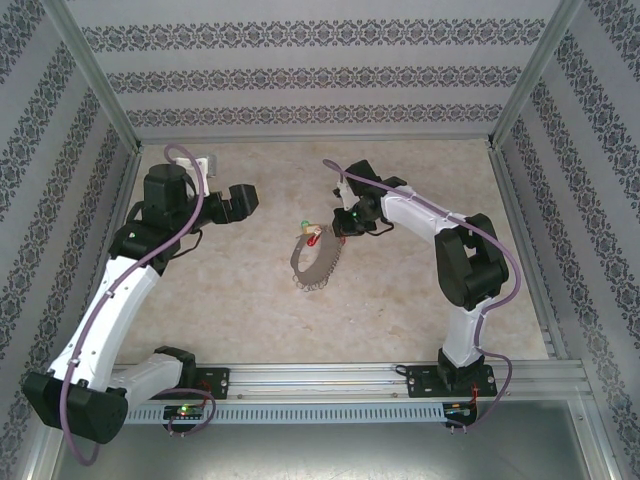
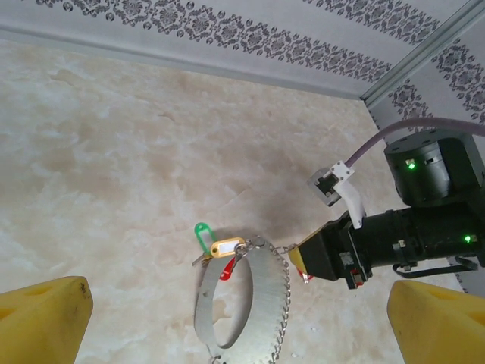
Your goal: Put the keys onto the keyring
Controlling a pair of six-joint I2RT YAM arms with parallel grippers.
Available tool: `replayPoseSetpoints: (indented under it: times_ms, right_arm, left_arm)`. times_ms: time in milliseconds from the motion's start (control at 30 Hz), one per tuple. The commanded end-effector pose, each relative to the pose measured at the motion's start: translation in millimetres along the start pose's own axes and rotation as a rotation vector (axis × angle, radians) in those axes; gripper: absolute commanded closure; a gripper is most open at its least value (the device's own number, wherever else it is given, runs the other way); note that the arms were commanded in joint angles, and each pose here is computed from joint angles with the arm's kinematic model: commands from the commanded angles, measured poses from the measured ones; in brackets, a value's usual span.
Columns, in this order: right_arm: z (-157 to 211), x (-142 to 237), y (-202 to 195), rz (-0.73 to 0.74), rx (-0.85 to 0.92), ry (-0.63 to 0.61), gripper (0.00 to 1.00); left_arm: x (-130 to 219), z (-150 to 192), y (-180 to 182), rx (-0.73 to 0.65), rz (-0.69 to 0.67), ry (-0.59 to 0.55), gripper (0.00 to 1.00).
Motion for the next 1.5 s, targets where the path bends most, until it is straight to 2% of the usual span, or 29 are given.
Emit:
replayPoseSetpoints:
  times_ms: [0,133,300,400,500,667,700,733,767,800,867,967,1100,1167,1300,1467]
  right_arm:
    - [2,18,-6,0.041,0.01,-0.025,0.82]
    - [5,24,-15,0.073,0.002,-0.029,0.75]
    - [3,47,-16,0.105,0.05,-0.096,0.69]
    - [4,71,-10,0.132,0.121,-0.178,0.63]
    - [9,95,-6,0.173,0.172,-0.25,0.62]
    - [22,137,-5,0.263,0.208,-0.401,0.6]
    - [27,146,-6,0.284,0.212,-0.44,0.57]
    - [30,156,-6,0.307,0.22,-0.481,0.48]
    - [34,162,-7,0.331,0.226,-0.51,0.22]
    - [37,168,-9,0.364,0.225,-0.535,0.02]
    - [44,180,-17,0.441,0.22,-0.591,0.02]
    - [55,186,-38,0.547,0.173,-0.66,0.02]
    - [78,188,-81,0.643,-0.023,-0.714,0.02]
    - [94,177,-101,0.725,-0.112,-0.729,0.02]
    - [120,140,-123,0.627,-0.029,-0.766,0.02]
    - [130,121,-147,0.584,-0.071,-0.937,0.02]
  left_arm:
    - [4,10,8,-0.049,-0.05,0.045,0.0]
    - [-5,11,11,-0.062,-0.04,0.09,0.0]
    - [-15,11,15,-0.036,-0.042,0.064,0.0]
    - [-14,13,26,-0.011,-0.14,-0.018,0.0]
    - [-12,23,41,-0.004,-0.216,-0.107,0.0]
    - [-19,36,55,-0.126,-0.205,-0.254,0.0]
    - [-22,37,58,-0.154,-0.227,-0.262,0.0]
    - [-26,37,62,-0.179,-0.252,-0.26,0.0]
    - [-31,37,64,-0.204,-0.269,-0.254,0.0]
    - [-37,39,69,-0.24,-0.297,-0.234,0.0]
    - [-47,43,79,-0.319,-0.364,-0.195,0.0]
    - [-61,57,101,-0.378,-0.485,-0.203,0.0]
    - [-76,76,128,-0.39,-0.56,-0.229,0.0]
    - [-80,80,137,-0.371,-0.573,-0.254,0.0]
    - [-94,79,145,-0.393,-0.57,-0.232,0.0]
    - [-106,74,152,-0.388,-0.559,-0.247,0.0]
Point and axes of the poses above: each hand's point on the last joint's axis, 136 mm out from that joint toward the fingers, its own x axis back along the fingers, its own y axis along the line the jaws close on, z = x × y, the point moved 10 cm from there along x, back along the fingers, and after that the axes turned 7 degrees about x, right-handed, at the moved point
